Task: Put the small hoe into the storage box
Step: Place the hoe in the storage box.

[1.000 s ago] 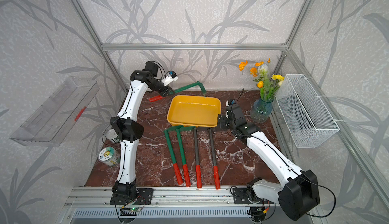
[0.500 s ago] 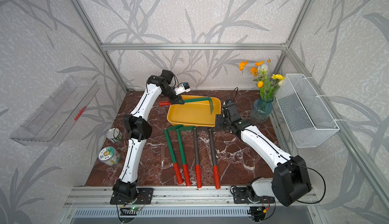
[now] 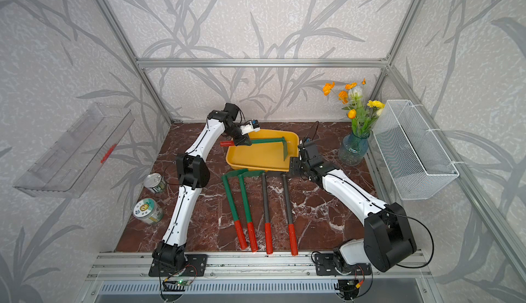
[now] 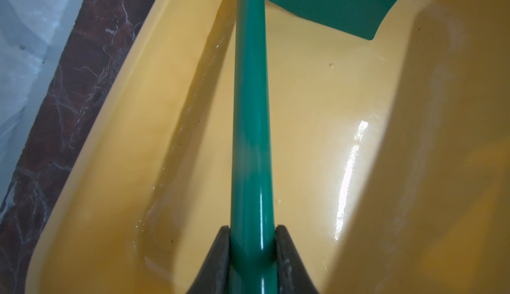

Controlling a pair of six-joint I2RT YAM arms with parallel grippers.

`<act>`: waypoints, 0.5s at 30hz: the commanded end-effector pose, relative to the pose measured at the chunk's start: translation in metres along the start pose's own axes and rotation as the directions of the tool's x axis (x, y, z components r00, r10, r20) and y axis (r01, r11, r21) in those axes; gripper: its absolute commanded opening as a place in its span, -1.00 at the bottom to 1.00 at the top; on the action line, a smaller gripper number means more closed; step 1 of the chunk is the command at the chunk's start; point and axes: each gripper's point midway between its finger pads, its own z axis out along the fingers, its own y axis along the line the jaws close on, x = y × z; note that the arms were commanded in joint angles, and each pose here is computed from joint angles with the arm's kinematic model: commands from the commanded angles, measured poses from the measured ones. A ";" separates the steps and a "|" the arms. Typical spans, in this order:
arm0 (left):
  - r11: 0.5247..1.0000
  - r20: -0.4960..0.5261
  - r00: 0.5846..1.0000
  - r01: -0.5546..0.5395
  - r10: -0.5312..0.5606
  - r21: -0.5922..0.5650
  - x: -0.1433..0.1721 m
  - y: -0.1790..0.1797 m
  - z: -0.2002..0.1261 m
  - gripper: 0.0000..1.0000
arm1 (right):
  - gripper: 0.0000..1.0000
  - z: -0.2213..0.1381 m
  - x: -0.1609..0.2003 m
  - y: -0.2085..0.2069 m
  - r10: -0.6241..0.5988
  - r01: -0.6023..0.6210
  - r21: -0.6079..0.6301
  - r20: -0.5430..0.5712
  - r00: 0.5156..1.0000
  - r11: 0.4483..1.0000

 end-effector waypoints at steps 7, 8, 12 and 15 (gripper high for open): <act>0.997 0.149 0.986 -0.065 0.069 -0.033 -0.033 0.010 0.013 -0.81 | 0.45 0.015 0.001 0.007 0.010 -0.010 -0.027 -0.022 1.000 1.000; 0.997 0.148 0.987 -0.065 0.069 -0.036 -0.033 0.010 0.014 -0.76 | 0.45 0.016 0.002 0.008 0.009 -0.010 -0.029 -0.023 1.000 1.000; 0.995 0.138 0.989 -0.047 0.059 -0.091 -0.032 0.023 0.015 -0.48 | 0.46 0.021 0.005 0.010 0.008 -0.009 -0.033 -0.033 0.999 0.999; 0.992 0.125 0.991 -0.029 0.045 -0.127 -0.030 0.031 0.016 -0.21 | 0.44 0.022 0.007 0.011 0.004 -0.006 -0.037 -0.039 0.999 0.999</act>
